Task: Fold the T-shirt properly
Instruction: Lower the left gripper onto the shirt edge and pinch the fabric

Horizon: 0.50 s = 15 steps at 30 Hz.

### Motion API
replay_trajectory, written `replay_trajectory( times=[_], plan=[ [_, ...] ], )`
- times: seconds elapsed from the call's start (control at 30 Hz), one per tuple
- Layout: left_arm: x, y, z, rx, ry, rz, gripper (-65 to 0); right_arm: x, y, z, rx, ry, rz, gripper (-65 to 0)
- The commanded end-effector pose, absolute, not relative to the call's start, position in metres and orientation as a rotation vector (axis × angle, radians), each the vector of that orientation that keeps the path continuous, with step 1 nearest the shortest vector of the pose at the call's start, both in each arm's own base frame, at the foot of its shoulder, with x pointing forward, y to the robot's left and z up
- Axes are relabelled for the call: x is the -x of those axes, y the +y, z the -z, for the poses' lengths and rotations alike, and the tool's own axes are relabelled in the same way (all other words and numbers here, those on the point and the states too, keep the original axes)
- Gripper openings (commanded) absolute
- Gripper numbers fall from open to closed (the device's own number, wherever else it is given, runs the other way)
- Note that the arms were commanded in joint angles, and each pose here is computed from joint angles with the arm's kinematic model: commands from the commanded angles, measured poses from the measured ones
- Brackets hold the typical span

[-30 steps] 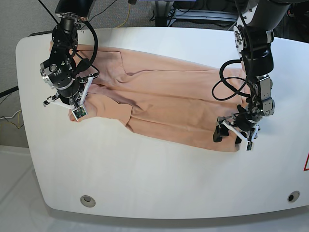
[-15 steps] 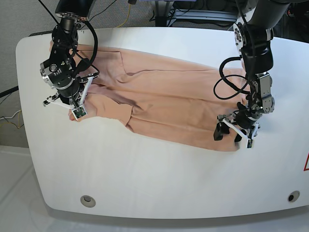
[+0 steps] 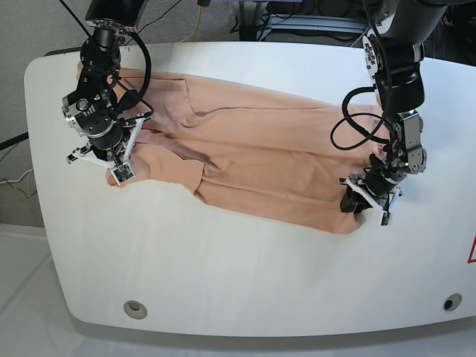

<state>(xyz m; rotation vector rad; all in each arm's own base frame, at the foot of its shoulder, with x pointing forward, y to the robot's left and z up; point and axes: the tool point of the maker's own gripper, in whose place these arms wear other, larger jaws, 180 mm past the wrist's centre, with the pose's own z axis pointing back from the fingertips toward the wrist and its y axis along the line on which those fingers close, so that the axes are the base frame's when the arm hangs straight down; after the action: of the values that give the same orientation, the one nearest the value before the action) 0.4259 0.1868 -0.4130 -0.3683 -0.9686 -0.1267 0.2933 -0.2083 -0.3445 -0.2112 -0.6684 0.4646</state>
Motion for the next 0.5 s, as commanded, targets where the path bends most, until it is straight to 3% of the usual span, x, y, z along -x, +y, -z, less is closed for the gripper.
replay_trajectory(
  times=[0.0,0.47],
  plan=[
    [-0.441,0.191,0.390,0.369,-1.038,0.131,-53.5,-0.301,-0.210,0.333,0.226,-0.710,-0.469,-65.0],
    [-0.443,0.194,0.359,0.326,-1.128,0.191,-53.5,-0.301,-0.210,0.333,0.224,-0.710,-0.469,-65.0]
  ],
)
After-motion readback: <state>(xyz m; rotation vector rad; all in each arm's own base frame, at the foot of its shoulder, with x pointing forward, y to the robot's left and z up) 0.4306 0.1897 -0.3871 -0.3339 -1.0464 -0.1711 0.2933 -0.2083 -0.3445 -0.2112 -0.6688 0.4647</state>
